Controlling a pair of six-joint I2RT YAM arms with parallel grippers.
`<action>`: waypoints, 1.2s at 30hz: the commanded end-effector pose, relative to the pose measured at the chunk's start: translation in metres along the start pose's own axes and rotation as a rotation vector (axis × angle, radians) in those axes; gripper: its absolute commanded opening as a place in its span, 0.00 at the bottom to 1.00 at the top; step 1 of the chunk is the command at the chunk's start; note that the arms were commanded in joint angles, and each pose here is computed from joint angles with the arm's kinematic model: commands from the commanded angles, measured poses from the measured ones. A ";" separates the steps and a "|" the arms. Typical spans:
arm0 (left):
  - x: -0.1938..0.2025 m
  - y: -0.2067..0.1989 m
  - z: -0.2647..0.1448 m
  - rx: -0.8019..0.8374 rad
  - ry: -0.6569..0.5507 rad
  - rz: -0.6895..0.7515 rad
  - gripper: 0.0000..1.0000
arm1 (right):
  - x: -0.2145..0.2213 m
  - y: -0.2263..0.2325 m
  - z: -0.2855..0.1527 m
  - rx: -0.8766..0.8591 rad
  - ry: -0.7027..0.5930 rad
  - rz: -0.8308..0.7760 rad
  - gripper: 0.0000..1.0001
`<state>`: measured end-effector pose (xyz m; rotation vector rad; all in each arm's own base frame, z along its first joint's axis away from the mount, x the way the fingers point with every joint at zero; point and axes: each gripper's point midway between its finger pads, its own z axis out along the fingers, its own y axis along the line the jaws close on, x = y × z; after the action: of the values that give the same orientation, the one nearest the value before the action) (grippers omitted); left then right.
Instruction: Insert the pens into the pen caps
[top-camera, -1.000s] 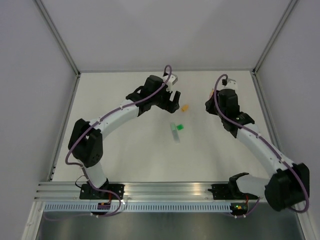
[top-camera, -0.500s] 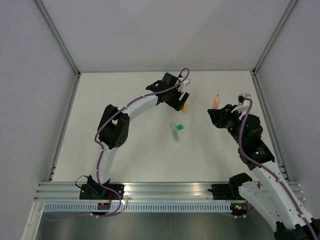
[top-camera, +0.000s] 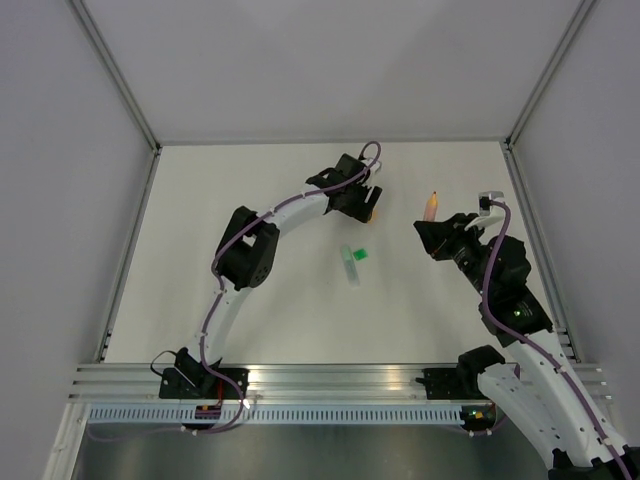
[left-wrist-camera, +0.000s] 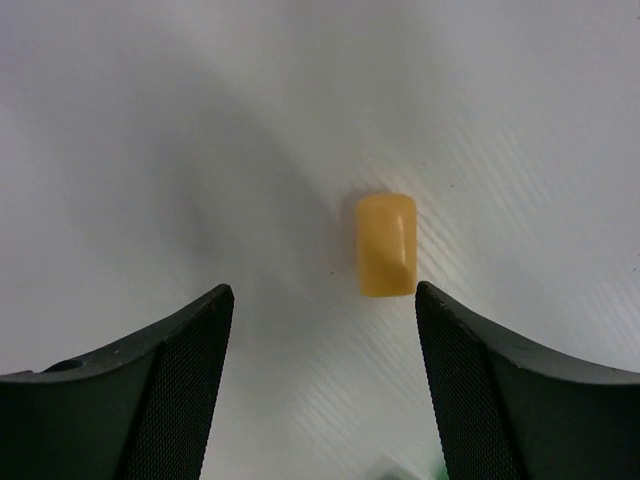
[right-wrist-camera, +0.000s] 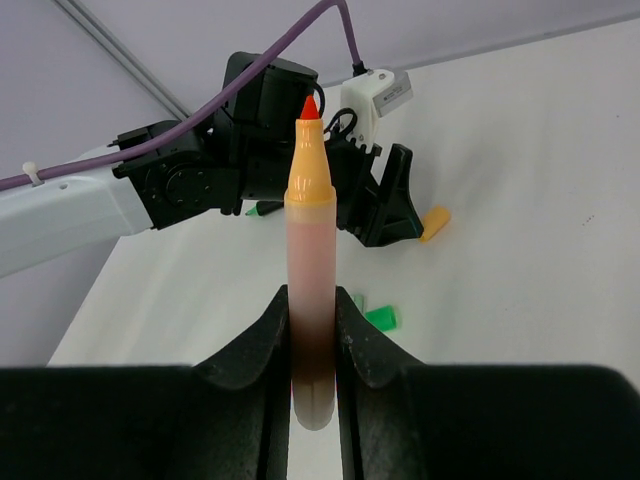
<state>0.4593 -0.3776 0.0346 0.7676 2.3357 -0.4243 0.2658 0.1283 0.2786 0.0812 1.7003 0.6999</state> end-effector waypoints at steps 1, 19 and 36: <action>-0.032 -0.011 0.002 -0.019 -0.091 -0.022 0.78 | -0.009 0.009 -0.001 -0.044 -0.034 -0.009 0.00; -0.012 -0.018 0.021 -0.107 -0.028 0.003 0.68 | -0.016 0.014 -0.011 -0.056 -0.061 -0.015 0.00; -0.002 -0.026 0.031 -0.148 0.016 0.080 0.52 | -0.019 0.016 -0.017 -0.064 -0.075 -0.016 0.00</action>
<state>0.4554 -0.4166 0.0229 0.7835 2.3008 -0.2559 0.2539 0.1258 0.2951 0.0647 1.6387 0.7181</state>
